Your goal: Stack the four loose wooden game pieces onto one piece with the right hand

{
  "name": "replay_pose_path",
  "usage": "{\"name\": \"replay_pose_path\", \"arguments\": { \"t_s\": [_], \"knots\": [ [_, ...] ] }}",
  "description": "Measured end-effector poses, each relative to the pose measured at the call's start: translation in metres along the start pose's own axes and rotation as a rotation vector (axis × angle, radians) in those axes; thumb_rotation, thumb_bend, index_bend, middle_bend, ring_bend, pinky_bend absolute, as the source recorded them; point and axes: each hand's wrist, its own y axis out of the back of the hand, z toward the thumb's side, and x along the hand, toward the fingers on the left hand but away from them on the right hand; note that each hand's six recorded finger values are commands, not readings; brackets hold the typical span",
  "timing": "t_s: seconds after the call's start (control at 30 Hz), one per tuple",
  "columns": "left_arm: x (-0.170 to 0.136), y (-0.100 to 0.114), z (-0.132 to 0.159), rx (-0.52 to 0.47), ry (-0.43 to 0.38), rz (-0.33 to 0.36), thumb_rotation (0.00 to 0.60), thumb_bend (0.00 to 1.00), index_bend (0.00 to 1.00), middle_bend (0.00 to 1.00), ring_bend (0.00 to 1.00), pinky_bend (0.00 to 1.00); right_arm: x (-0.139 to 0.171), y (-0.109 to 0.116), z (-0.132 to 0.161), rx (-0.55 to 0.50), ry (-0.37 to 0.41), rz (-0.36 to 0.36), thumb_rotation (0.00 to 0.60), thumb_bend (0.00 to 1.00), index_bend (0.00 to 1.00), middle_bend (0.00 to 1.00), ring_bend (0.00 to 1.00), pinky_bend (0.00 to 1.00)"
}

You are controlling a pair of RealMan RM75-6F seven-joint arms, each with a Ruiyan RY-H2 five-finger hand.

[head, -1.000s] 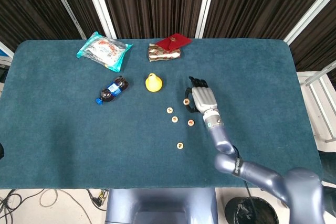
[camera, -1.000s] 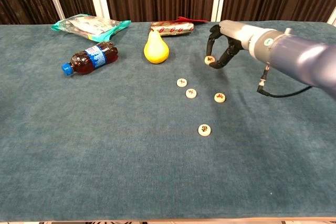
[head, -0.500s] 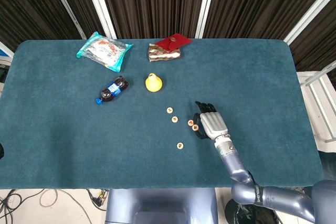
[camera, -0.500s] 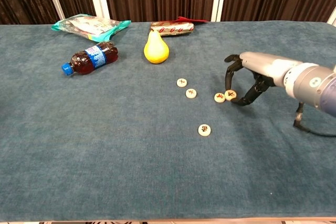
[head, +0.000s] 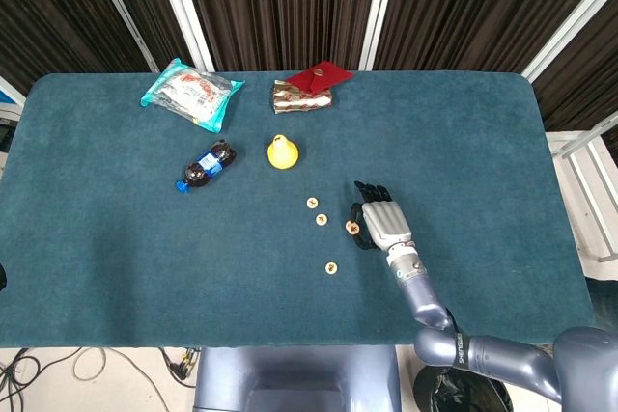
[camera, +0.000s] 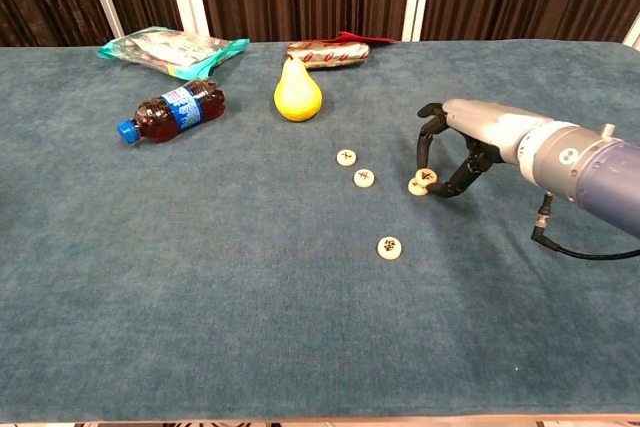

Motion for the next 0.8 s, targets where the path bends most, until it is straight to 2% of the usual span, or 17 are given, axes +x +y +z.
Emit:
{"name": "replay_pose_path", "arguments": {
  "t_s": [0.43, 0.8],
  "knots": [
    [0.001, 0.001, -0.001, -0.008, 0.001, 0.006, 0.6, 0.61, 0.07, 0.0, 0.0, 0.0, -0.014, -0.011, 0.0, 0.003, -0.026, 0.018, 0.6, 0.4, 0.55, 0.0, 0.0, 0.0],
    [0.001, 0.002, -0.001, -0.005, 0.003, 0.009, 0.6, 0.61, 0.07, 0.0, 0.0, 0.0, -0.017, -0.009, 0.001, -0.002, -0.031, 0.011, 0.6, 0.4, 0.55, 0.0, 0.0, 0.0]
  ]
}}
